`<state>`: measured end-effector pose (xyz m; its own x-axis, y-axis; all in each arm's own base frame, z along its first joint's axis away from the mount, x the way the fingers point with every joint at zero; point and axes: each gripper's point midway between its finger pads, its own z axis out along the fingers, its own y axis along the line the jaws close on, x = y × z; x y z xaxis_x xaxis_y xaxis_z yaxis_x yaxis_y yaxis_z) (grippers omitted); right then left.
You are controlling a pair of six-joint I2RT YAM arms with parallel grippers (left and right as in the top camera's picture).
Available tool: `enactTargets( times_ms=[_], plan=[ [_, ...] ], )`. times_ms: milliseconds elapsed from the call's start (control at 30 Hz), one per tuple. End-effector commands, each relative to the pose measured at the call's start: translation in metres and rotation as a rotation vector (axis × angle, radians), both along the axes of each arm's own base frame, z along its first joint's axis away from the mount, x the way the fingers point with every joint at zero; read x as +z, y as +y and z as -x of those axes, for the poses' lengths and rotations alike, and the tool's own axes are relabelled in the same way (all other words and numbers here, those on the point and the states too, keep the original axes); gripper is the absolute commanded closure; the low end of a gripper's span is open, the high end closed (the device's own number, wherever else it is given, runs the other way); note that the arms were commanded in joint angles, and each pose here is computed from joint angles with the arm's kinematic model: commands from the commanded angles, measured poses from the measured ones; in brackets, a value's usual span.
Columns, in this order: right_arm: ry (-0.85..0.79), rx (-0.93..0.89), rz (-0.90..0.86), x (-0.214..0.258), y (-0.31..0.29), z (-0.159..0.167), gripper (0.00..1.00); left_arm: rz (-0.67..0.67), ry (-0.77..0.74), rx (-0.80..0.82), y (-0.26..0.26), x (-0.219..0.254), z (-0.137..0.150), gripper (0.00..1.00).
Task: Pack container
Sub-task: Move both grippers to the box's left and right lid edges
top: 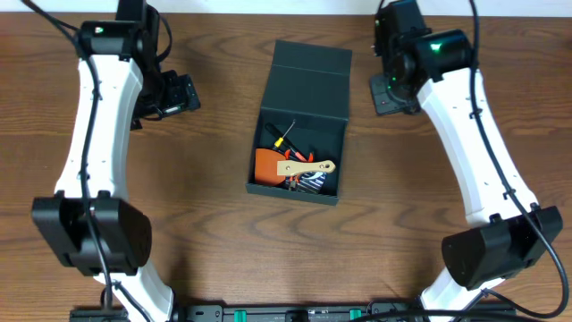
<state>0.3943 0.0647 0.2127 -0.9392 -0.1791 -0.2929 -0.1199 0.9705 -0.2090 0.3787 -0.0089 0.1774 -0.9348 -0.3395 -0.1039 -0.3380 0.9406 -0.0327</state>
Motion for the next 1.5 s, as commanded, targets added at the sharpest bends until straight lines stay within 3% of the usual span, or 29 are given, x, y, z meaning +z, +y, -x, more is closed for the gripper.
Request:
enactTargets(
  times_ms=[0,100,167,433,633,833,1100,1333,1467],
  plan=[
    [-0.011,-0.031,0.002,0.003,-0.004,0.0,0.99,-0.006,-0.01,-0.026,0.002,-0.001,-0.003,0.25],
    [0.01,-0.033,0.008,-0.003,-0.006,0.003,0.99,-0.009,-0.034,-0.045,0.002,0.0,-0.01,0.73],
    [0.034,-0.05,0.012,-0.011,-0.009,0.007,0.98,-0.009,-0.042,-0.045,0.002,0.0,-0.012,0.94],
    [0.149,-0.123,0.014,-0.058,-0.023,0.027,0.99,-0.016,-0.089,-0.043,0.003,-0.002,-0.024,0.94],
    [0.172,-0.143,-0.087,-0.087,-0.02,0.026,0.99,0.002,-0.058,0.065,0.002,-0.029,-0.02,0.94],
    [0.152,-0.08,-0.231,-0.102,-0.013,0.014,0.99,0.235,-0.12,-0.282,-0.046,-0.058,-0.029,0.94],
    [0.084,0.049,-0.504,-0.098,-0.011,-0.005,0.99,0.485,-0.226,-0.564,-0.093,-0.061,-0.036,0.94],
    [0.026,0.166,-0.762,-0.082,-0.008,-0.006,0.99,0.621,-0.204,-0.621,-0.111,-0.088,-0.037,0.94],
    [0.018,0.196,-0.819,-0.085,-0.007,-0.001,0.99,0.688,-0.165,-0.616,-0.117,-0.109,-0.035,0.94]
  ],
)
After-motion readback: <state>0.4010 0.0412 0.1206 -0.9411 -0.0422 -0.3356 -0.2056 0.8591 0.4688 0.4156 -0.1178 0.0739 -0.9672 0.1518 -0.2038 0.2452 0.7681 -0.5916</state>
